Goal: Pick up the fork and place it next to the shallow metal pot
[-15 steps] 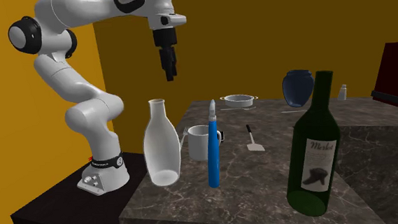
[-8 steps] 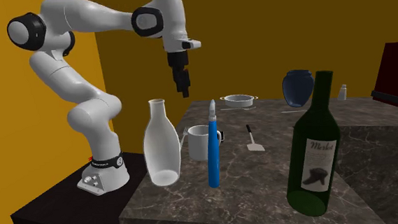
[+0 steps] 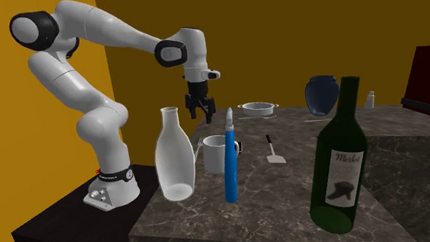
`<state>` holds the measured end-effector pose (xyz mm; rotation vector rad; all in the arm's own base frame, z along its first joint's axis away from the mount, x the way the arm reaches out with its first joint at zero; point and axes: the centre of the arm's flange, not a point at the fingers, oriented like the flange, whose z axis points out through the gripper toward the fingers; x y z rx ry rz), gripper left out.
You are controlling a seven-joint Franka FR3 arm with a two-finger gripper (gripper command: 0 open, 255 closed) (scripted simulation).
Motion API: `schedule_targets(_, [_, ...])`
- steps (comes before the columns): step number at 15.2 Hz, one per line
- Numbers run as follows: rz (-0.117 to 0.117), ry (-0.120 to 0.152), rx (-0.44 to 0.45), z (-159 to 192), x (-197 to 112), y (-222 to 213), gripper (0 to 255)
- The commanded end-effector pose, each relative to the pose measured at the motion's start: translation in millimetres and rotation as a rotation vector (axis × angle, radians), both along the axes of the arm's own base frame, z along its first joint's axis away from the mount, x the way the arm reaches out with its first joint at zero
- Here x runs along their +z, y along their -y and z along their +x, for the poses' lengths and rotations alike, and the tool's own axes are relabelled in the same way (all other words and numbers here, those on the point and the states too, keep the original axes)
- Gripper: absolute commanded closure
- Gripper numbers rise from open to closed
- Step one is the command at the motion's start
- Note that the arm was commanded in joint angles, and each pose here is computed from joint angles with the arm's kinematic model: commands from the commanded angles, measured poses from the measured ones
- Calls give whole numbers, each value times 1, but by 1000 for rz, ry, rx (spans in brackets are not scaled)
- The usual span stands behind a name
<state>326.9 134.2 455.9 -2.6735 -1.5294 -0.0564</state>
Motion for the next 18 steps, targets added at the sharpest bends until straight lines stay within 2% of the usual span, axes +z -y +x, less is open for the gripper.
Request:
schedule_targets(1, [-5, 4, 113, -6, -20, -17, 0])
schedule_targets(7, [-24, 10, 434, -30, -85, -54, 0])
schedule_targets(14, [-24, 10, 434, -31, -122, -55, 0])
schedule_targets(18, [-24, 10, 434, -31, -125, -56, 0])
